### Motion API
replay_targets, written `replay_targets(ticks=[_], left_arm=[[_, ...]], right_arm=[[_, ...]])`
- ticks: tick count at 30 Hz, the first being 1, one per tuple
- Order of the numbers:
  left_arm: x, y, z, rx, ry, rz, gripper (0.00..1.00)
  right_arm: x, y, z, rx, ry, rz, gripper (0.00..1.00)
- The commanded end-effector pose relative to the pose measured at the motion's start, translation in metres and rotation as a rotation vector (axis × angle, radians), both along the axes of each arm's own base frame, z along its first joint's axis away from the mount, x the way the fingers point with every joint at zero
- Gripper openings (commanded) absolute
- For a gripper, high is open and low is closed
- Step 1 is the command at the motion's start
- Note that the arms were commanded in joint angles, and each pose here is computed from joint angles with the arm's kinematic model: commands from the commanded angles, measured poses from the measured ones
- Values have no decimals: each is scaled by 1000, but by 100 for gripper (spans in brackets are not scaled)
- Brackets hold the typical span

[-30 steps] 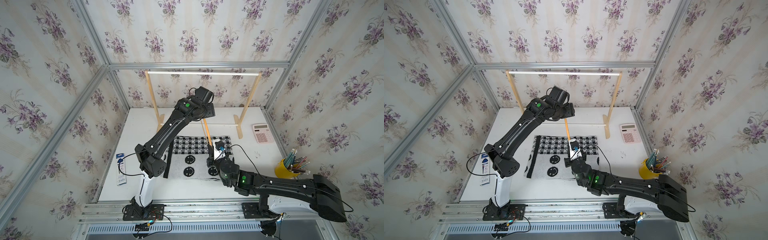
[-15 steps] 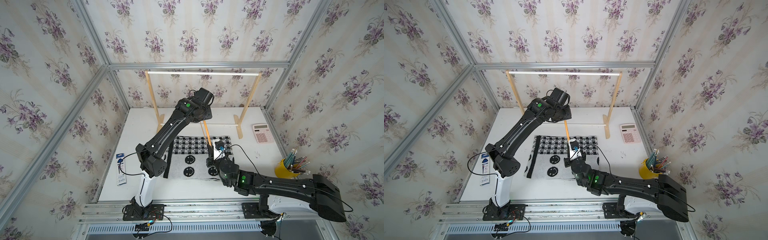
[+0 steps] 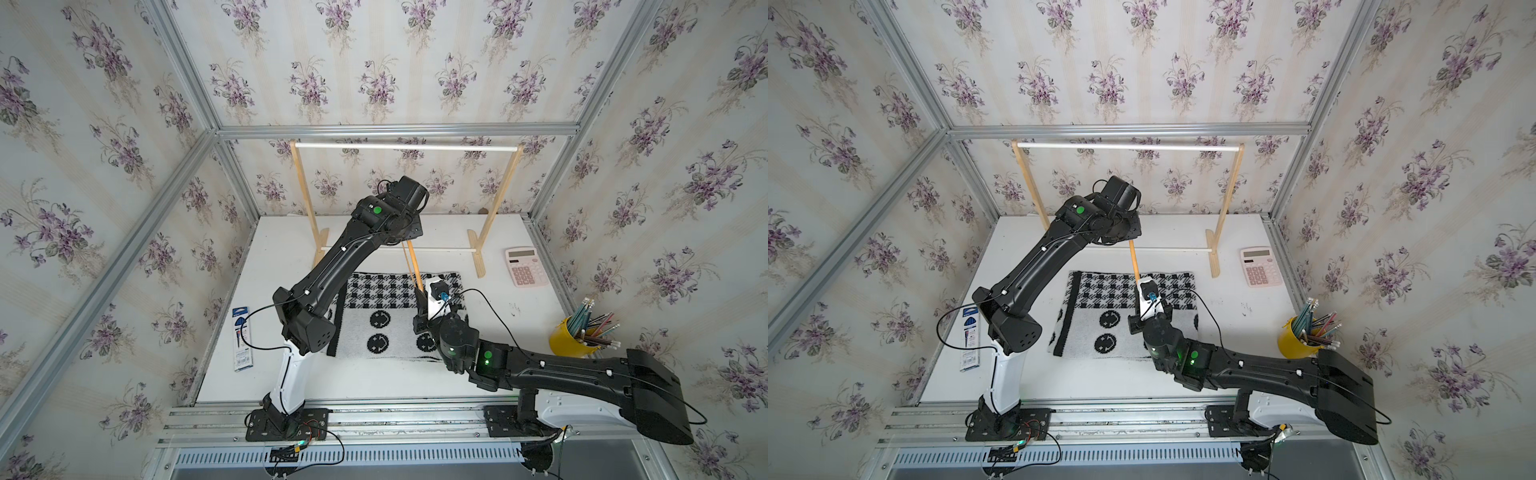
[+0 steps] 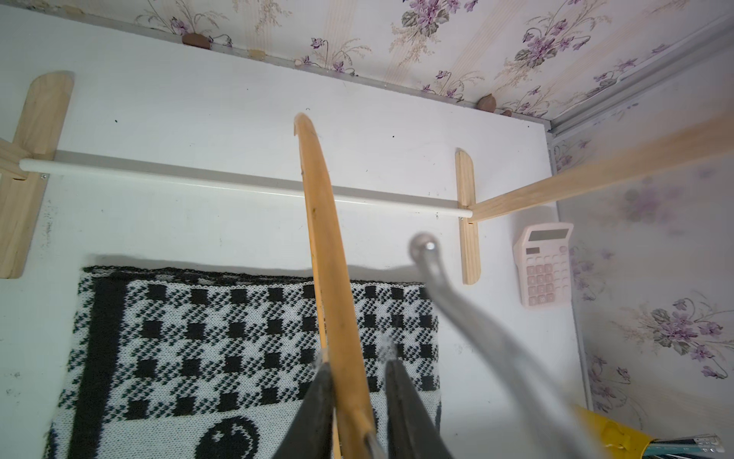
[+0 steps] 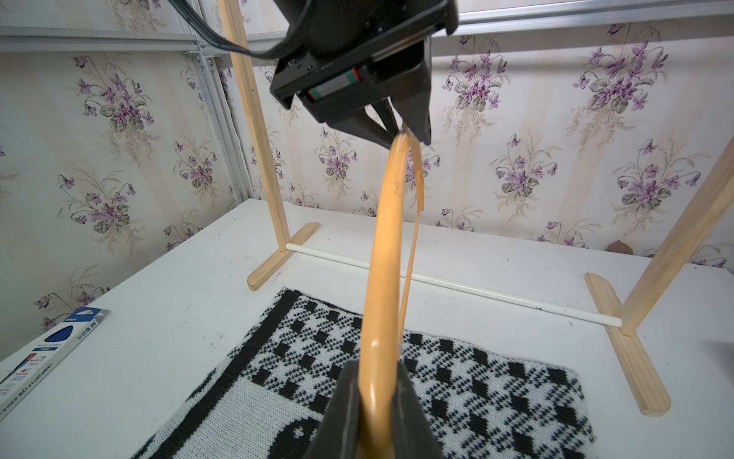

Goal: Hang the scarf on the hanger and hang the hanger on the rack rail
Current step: Pick up the hanger from the clothesline.

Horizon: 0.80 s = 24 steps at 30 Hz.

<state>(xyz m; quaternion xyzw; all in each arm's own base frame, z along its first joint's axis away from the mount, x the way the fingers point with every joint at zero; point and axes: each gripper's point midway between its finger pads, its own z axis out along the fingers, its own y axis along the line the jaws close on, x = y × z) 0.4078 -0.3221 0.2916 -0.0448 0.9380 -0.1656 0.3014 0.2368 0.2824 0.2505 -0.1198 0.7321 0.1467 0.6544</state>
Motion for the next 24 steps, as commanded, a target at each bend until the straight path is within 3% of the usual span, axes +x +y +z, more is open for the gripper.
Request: replay_targets(ticks=[1,9,12,15,24], left_arm=[[5,3,2,4,-16,27,24],[8,2,-3,14,-12,34,29],[9,2,-1,8,-19,38,21],[10,3,-2,12,-20,46,0],[13,3,-3,20,-31,54,0]], right_arm=[[0,1,13,50,-23,3,0],[0,0,13,51,-23,3,0],[-1,0,14,55,-23,5,0],[-1,-2,14,60,-22,5,0],[-2,-2,14,61,-15,10,0]])
